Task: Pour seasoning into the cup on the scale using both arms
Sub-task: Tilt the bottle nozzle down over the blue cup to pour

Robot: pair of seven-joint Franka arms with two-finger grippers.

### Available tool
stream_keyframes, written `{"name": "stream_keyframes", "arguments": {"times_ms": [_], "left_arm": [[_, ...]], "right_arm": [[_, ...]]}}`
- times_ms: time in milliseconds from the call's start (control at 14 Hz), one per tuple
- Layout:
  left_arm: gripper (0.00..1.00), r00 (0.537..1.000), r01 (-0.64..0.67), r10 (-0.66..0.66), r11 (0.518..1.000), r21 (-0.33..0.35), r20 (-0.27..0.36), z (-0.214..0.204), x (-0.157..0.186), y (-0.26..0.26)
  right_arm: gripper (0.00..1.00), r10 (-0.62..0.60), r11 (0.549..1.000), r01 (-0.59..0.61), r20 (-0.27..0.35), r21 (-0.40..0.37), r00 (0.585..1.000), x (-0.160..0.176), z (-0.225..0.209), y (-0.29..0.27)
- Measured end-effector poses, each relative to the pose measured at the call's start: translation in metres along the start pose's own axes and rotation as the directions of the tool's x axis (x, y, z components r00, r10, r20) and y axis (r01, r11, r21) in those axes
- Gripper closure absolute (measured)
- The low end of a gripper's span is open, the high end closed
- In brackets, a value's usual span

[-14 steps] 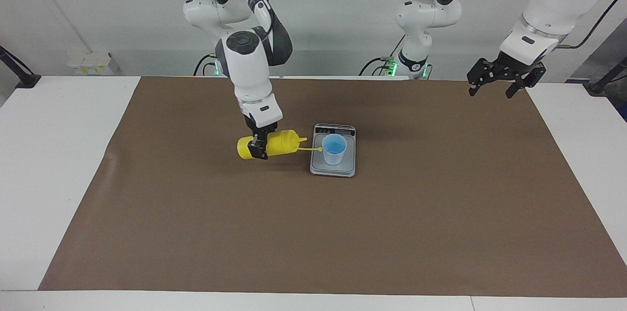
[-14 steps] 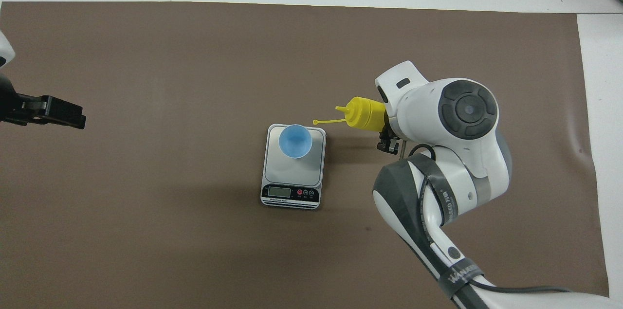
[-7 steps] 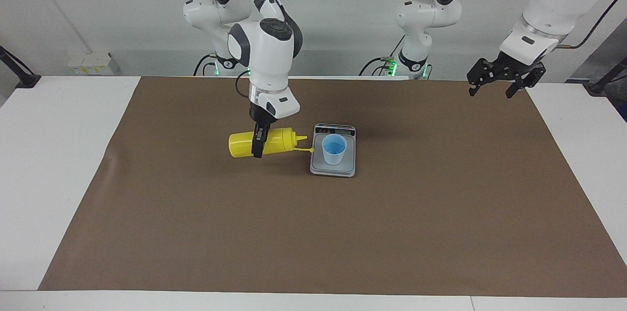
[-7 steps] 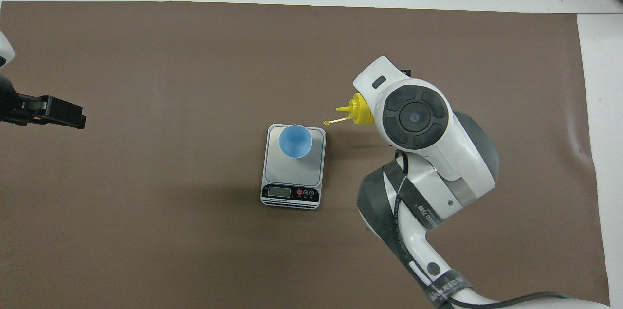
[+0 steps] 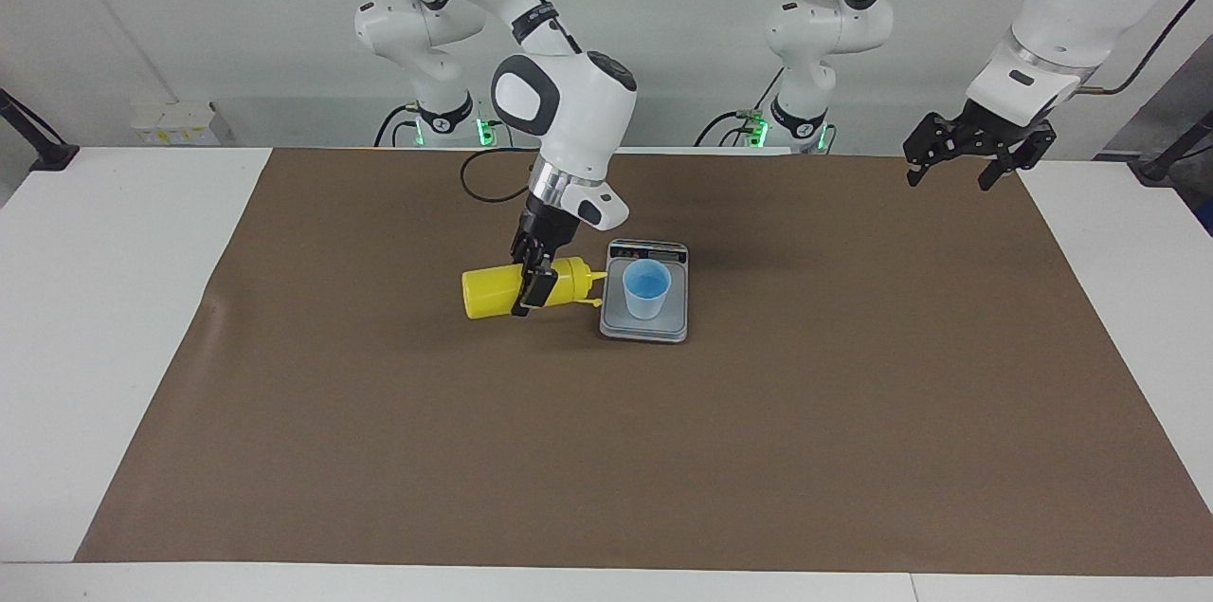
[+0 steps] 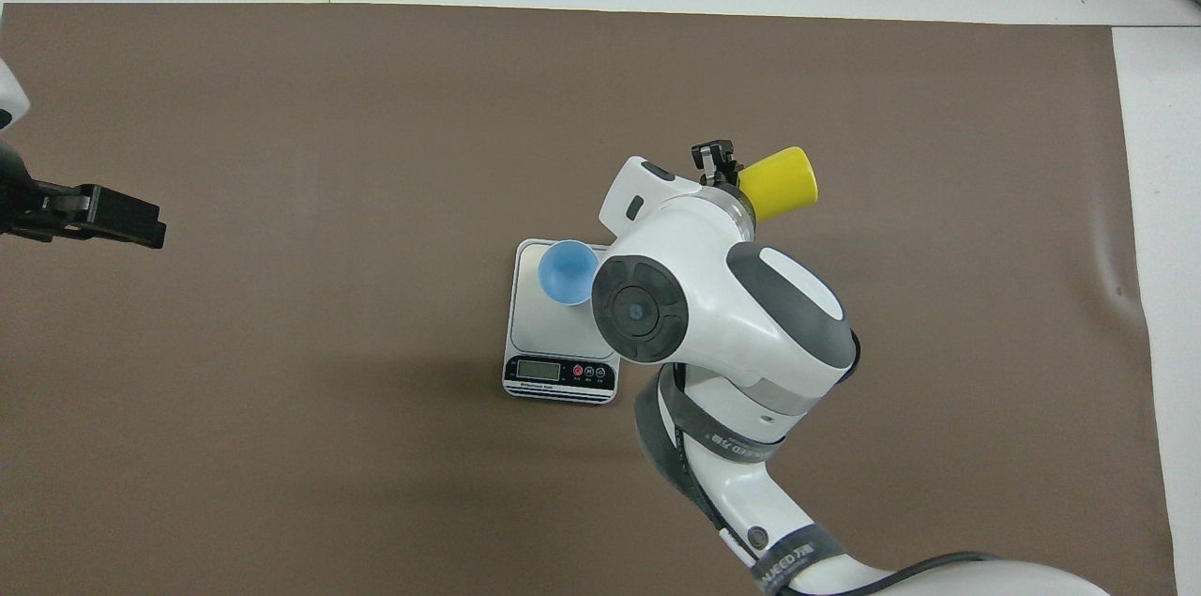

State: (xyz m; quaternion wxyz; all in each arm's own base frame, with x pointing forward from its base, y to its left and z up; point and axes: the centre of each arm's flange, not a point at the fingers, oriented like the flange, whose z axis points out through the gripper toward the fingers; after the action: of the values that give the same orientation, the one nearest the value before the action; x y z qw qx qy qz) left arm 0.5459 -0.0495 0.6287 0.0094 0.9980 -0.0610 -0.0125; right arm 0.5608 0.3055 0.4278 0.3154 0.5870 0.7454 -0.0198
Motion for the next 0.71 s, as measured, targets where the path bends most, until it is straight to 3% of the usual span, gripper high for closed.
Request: {"name": "stream_keyframes", "arguments": {"times_ms": [356,712], "left_arm": [[0.00,1.000,-0.002,0.002,1.000,0.000,-0.003,0.000,0.000,0.000],[0.00,1.000,-0.002,0.002,1.000,0.000,-0.004,0.000,0.000,0.000]], "right_arm": [[0.45,-0.188,0.977,0.198,0.128,-0.078,0.974,0.072,-0.012,-0.012],[0.45,-0.232,0.961,0.256,0.197,-0.105,0.953,0.085,-0.012,-0.013]]}}
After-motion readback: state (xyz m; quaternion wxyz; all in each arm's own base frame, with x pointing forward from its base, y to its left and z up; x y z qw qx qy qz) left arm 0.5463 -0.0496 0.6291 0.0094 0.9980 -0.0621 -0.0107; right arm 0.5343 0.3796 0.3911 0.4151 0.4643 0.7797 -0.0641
